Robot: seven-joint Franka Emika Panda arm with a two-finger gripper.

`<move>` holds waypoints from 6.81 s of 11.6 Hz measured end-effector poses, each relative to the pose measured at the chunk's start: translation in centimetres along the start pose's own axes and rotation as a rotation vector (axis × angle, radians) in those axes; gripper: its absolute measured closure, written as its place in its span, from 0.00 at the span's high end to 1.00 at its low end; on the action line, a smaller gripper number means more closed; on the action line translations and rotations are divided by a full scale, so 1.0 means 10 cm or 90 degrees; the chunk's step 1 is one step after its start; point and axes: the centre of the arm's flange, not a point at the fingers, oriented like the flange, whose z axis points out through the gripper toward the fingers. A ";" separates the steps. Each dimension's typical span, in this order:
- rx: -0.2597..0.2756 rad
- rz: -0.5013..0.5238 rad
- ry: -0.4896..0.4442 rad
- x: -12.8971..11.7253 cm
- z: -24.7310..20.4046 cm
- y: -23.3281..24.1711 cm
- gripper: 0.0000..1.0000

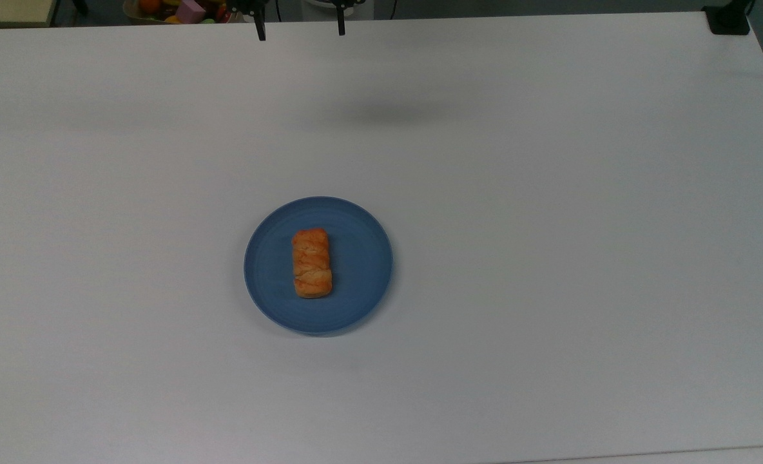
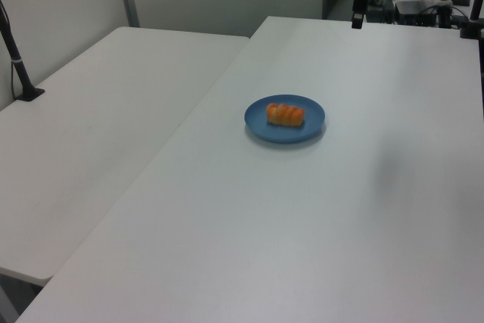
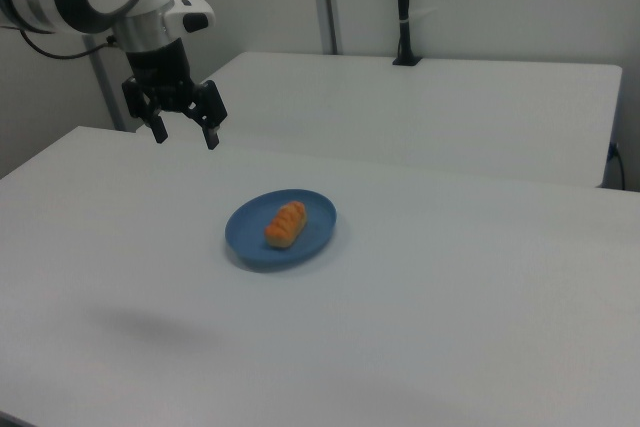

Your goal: Put the bread on the table

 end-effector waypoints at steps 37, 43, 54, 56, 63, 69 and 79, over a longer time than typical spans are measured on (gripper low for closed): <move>-0.037 0.007 0.037 1.41 2.88 0.17 0.96; -0.035 0.003 0.035 1.41 2.89 0.12 0.45; -0.035 0.053 0.068 1.11 1.13 0.59 0.32; -0.038 0.062 0.077 0.89 0.79 0.90 0.33; -0.055 0.007 0.027 -0.13 0.57 2.63 0.34; -0.016 -0.050 -0.050 -1.07 1.38 3.72 0.37; -0.045 -0.026 -0.040 -1.32 2.65 4.13 0.38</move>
